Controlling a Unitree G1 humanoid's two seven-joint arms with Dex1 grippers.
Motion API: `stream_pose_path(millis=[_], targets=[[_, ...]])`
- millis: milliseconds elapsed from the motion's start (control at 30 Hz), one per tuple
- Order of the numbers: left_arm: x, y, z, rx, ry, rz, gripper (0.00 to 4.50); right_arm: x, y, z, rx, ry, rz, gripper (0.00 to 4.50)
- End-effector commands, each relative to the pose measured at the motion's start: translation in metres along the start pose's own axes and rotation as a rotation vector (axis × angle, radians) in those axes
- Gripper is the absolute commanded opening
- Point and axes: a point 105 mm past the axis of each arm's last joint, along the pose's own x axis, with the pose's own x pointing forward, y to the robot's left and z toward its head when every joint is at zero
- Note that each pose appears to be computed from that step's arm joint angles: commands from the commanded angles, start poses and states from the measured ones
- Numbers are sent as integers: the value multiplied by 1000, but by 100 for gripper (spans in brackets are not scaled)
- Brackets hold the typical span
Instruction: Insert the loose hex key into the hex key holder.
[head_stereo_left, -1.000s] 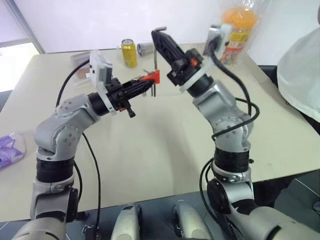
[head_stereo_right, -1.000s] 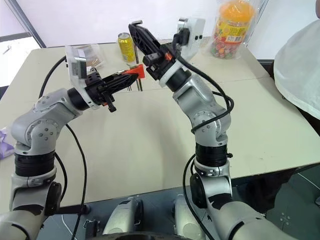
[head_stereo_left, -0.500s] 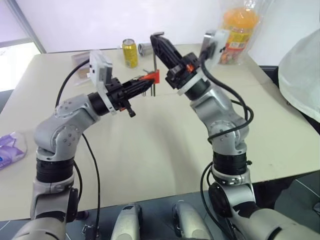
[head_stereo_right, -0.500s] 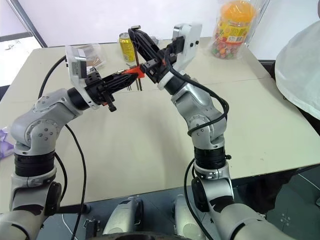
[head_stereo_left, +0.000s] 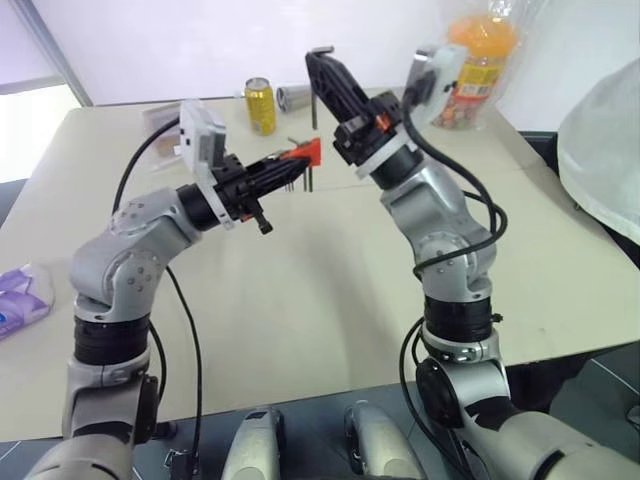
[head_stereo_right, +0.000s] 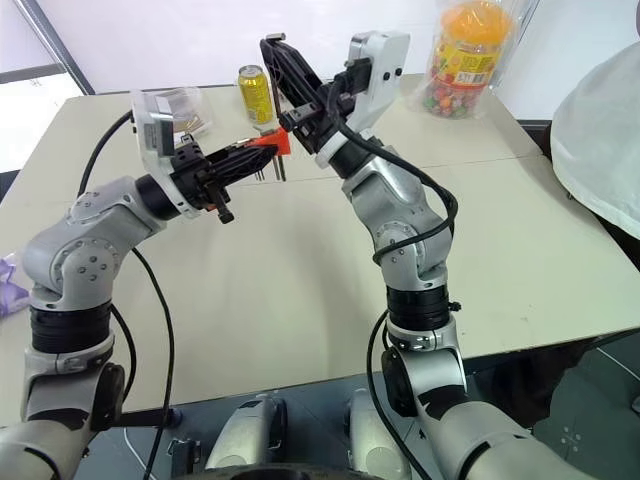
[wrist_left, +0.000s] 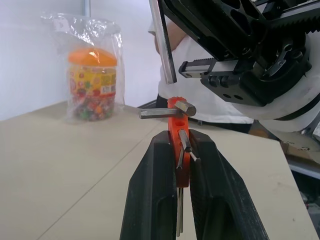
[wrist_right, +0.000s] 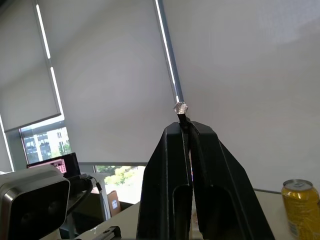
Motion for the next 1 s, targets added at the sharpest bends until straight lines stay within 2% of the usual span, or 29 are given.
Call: stream_pose_path(millis=[33,1000], targets=[[3,-5,15,49,-42,-19,0,2,7,10,-20,-40,24,4],[3,0,18,56,-54,3,0,1,9,9,-41,-30,37,4]])
